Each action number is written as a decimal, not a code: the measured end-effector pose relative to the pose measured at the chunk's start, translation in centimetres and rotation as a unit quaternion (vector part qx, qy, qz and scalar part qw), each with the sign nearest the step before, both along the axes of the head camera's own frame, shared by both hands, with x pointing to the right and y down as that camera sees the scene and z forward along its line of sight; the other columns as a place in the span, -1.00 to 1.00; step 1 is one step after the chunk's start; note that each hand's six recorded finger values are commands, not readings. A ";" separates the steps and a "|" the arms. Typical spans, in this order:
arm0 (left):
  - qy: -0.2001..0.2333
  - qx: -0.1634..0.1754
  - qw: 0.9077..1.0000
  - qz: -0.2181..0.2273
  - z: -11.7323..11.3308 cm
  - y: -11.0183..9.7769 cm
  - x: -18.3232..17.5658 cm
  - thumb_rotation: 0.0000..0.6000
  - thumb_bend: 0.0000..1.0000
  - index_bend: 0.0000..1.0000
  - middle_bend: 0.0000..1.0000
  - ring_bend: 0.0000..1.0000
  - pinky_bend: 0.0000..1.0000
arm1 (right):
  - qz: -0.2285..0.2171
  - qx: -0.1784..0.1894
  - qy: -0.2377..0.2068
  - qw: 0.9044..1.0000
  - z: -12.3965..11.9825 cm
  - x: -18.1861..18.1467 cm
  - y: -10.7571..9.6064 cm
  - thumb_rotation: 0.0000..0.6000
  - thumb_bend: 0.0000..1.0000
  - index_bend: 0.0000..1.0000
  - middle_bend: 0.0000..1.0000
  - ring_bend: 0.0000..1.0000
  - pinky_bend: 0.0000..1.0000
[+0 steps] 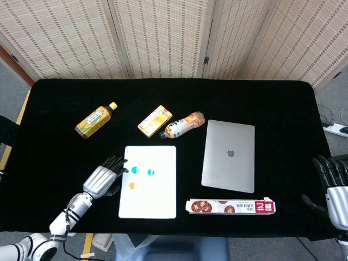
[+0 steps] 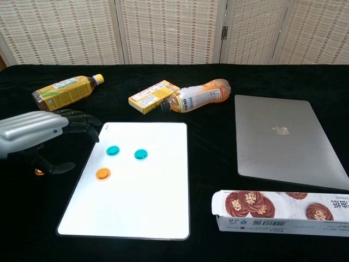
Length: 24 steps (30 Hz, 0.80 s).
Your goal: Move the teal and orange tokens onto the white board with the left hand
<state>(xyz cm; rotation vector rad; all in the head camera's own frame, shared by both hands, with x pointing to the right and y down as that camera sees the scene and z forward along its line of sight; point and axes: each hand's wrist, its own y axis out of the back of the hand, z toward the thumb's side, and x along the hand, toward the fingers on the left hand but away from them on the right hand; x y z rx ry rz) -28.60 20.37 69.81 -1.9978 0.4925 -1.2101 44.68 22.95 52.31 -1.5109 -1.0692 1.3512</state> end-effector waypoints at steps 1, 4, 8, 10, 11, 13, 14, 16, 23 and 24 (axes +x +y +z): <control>-0.003 -0.002 1.000 -0.007 0.1 0.1 -0.5 1.00 -0.15 -0.28 -0.78 -1.00 -1.00 | -0.001 0.000 0.000 1.000 0.0 0.0 0.0 0.96 -0.58 -1.00 -0.84 -0.93 -1.00; -0.017 -0.006 1.000 -0.018 0.4 0.3 -1.9 1.00 -0.14 -0.23 -0.78 -1.00 -1.00 | -0.004 -0.001 -0.002 1.000 0.2 -0.2 -0.1 0.96 -0.58 -1.00 -0.84 -0.92 -1.00; -0.035 -0.012 0.999 -0.030 1.1 0.8 -3.5 1.00 -0.14 -0.19 -0.78 -1.00 -1.00 | -0.007 -0.003 -0.003 1.000 0.3 -0.4 -0.2 0.96 -0.58 -1.00 -0.84 -0.93 -1.00; -0.043 -0.015 0.998 -0.035 1.5 1.1 -4.1 1.00 -0.14 -0.19 -0.78 -1.00 -1.00 | -0.007 -0.003 -0.004 1.000 0.4 -0.4 -0.3 0.96 -0.58 -1.00 -0.84 -0.93 -1.00; -0.047 -0.016 0.998 -0.037 1.7 1.2 -4.4 1.00 -0.14 -0.19 -0.78 -1.00 -1.00 | -0.008 -0.003 -0.004 1.000 0.4 -0.5 -0.3 0.96 -0.58 -1.00 -0.84 -0.93 -1.00; -0.052 -0.020 0.997 -0.045 2.1 1.4 -5.0 1.00 -0.14 -0.19 -0.78 -1.00 -1.00 | -0.008 -0.003 -0.004 1.000 0.4 -0.5 -0.3 0.96 -0.58 -1.00 -0.84 -0.93 -1.00; -0.053 -0.022 0.997 -0.049 2.2 1.5 -5.2 1.00 -0.14 -0.19 -0.78 -1.00 -1.00 | -0.008 -0.003 -0.004 1.000 0.4 -0.5 -0.3 0.97 -0.58 -1.00 -0.84 -0.93 -1.00; -0.054 -0.025 0.997 -0.058 2.5 1.7 -5.6 1.00 -0.14 -0.19 -0.78 -1.00 -1.00 | -0.007 -0.003 -0.004 1.000 0.4 -0.4 -0.3 0.97 -0.58 -1.00 -0.84 -0.93 -1.00; -0.060 -0.023 0.996 -0.068 3.0 1.9 -6.5 1.00 -0.14 -0.18 -0.78 -1.00 -1.00 | -0.006 -0.002 -0.004 1.000 0.3 -0.3 -0.2 0.96 -0.58 -1.00 -0.84 -0.93 -1.00; -0.061 -0.023 0.995 -0.069 3.1 1.9 -6.5 1.00 -0.14 -0.18 -0.78 -1.00 -1.00 | -0.006 -0.002 -0.004 1.000 0.3 -0.3 -0.2 0.96 -0.58 -1.00 -0.84 -0.93 -1.00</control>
